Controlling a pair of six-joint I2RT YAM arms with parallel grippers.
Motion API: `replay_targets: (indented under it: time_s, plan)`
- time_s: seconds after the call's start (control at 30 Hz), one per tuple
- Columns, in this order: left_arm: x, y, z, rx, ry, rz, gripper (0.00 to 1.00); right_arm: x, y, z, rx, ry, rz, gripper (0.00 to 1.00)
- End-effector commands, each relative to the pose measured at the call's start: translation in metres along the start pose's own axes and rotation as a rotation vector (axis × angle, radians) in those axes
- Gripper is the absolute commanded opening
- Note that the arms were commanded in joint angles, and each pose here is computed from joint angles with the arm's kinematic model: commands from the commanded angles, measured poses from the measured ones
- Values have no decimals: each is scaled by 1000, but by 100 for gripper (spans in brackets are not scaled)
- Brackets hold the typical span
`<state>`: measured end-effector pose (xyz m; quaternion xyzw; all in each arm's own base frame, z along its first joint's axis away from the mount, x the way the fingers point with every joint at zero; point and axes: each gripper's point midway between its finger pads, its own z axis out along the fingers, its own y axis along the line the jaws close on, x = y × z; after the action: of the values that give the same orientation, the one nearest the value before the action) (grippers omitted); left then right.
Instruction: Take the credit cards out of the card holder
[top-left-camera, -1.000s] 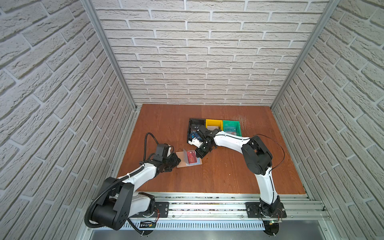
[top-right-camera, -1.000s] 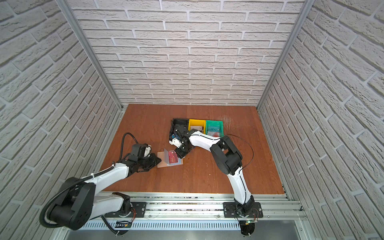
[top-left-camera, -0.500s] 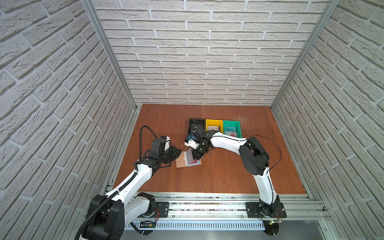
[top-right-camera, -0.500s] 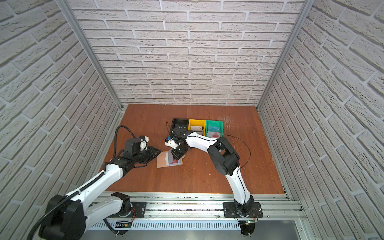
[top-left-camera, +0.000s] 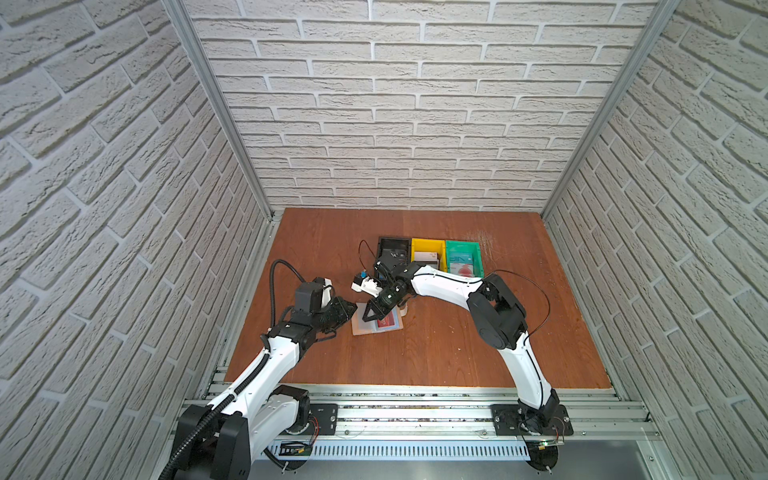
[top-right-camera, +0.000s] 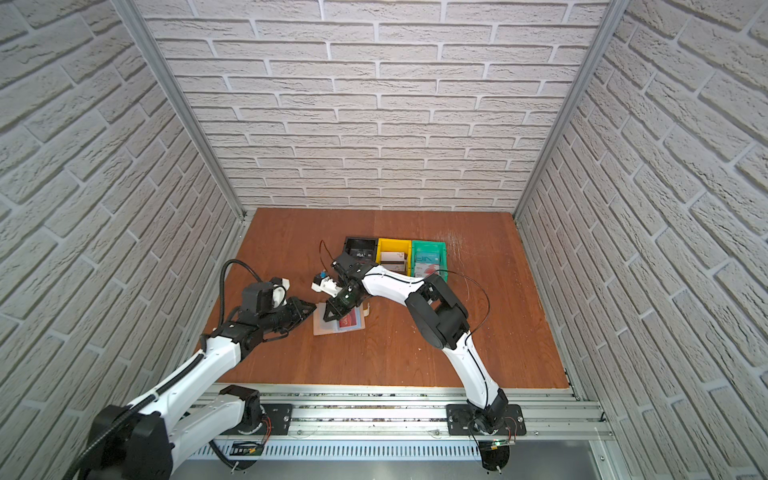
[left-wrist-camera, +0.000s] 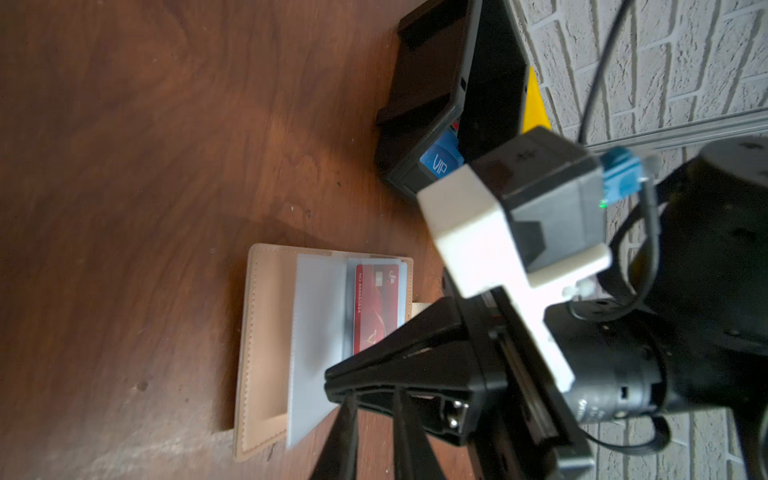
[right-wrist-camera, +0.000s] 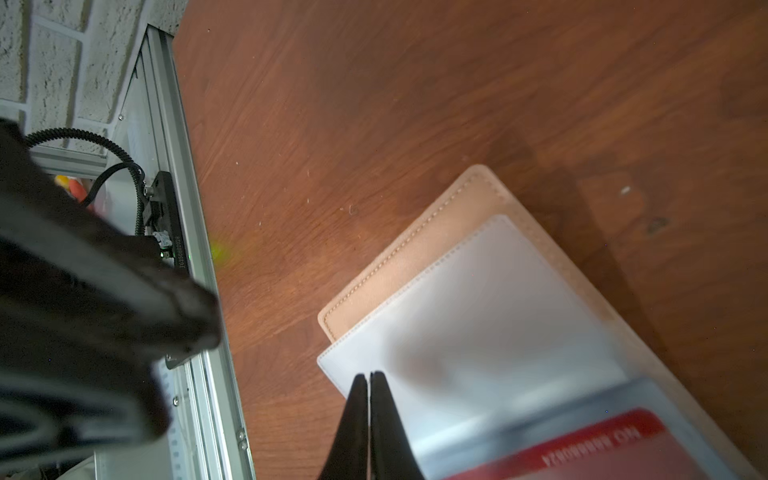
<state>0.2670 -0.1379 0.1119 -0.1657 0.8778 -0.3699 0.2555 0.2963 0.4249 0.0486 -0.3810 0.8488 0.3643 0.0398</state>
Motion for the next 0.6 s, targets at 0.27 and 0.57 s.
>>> replay_targets:
  time_s: [0.27,0.57]
  plan:
    - [11,14,37,57,35,-35,19,6,-7,-38,107,-17,-1,7]
    - [13,13,55,62,66,-21,19,28,-40,-73,252,-4,54,7]
